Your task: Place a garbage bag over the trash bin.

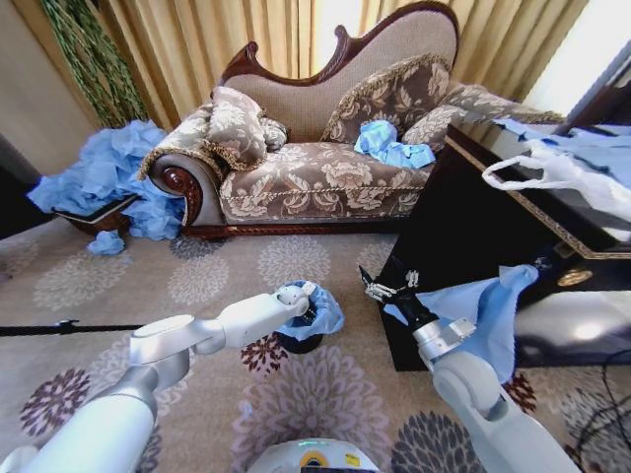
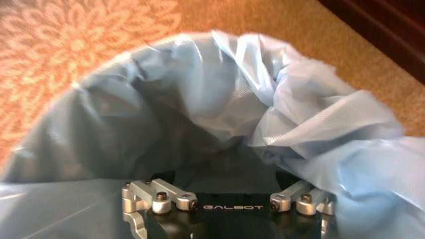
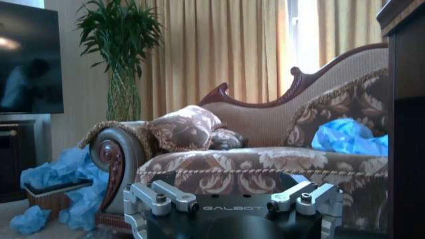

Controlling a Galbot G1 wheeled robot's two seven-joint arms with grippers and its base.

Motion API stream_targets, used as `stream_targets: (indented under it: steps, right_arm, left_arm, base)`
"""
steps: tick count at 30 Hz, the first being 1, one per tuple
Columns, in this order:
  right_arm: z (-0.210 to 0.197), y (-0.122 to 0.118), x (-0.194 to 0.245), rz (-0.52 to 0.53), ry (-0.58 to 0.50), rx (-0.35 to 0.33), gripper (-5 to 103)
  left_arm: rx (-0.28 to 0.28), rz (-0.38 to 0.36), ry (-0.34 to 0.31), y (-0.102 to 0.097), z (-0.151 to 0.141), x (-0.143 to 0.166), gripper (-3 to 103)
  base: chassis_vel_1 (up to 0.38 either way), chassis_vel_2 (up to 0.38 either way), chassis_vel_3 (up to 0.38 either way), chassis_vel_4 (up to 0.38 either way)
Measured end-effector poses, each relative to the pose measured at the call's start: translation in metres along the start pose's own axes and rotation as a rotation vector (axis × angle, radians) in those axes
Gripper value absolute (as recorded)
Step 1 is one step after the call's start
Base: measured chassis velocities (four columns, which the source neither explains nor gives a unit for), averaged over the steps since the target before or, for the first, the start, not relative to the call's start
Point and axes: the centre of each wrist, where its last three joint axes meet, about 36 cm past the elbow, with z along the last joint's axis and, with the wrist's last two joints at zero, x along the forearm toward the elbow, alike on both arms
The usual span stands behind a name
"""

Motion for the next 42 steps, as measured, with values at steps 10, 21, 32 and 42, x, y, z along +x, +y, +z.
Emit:
stream_targets:
  steps: [10, 21, 32, 42]
  right_arm:
    - [0.003, -0.01, 0.009, 0.052, 0.011, 0.004, 100]
    - [-0.008, 0.0, 0.035, 0.141, 0.042, 0.008, 100]
    - [-0.032, 0.059, 0.107, 0.273, 0.075, 0.05, 100]
    - [0.015, 0.077, 0.138, 0.383, 0.045, 0.101, 100]
  left_arm:
    - [0.029, -0.015, -0.067, 0.025, 0.029, 0.09, 100]
    - [0.147, -0.065, -0.324, 0.083, 0.09, 0.269, 100]
    - [0.052, -0.164, -0.737, 0.046, 0.133, 0.402, 100]
    - [0.438, -0.347, -1.009, 0.003, 0.276, 0.348, 100]
  base:
    - [0.0, 0.0, 0.0, 0.0]
    - [0.0, 0.0, 0.0, 0.0]
    - [0.0, 0.0, 0.0, 0.0]
    - [0.0, 0.0, 0.0, 0.0]
